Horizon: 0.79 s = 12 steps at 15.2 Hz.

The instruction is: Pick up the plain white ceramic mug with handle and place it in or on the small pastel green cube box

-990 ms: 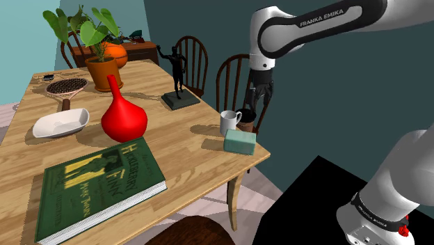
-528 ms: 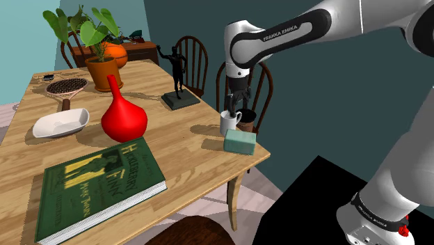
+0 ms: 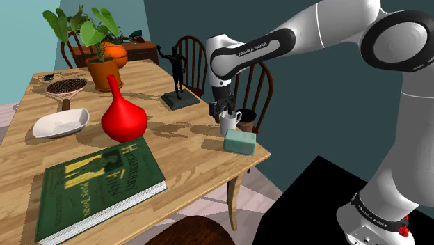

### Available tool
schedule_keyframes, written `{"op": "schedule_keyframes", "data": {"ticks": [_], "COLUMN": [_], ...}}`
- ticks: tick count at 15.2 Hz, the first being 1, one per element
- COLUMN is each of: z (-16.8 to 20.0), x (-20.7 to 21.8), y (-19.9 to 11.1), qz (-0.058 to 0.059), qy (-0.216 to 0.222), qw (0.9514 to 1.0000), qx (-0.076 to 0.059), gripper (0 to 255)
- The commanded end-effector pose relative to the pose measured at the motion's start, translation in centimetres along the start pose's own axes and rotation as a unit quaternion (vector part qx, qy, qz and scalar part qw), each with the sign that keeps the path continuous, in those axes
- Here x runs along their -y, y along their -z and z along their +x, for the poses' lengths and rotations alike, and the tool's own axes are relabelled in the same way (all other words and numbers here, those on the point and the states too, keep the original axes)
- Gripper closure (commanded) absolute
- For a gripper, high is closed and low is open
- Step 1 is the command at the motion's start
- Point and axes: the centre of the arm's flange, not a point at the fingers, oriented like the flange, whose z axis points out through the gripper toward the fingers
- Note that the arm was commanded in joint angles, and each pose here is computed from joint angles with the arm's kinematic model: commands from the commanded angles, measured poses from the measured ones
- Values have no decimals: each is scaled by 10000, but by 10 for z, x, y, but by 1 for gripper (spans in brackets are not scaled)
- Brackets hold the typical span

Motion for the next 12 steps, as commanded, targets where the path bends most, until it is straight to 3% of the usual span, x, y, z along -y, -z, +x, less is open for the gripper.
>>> {"op": "schedule_keyframes", "data": {"ticks": [1,5,12], "z": [1,1,1], "x": [0,0,0], "y": [-10,-28,-28], "qz": [-2,-1,-2], "qy": [3,3,3], "qw": [10000,10000,10000], "qx": [-3,-3,-3], "gripper": [0,0,0]}}
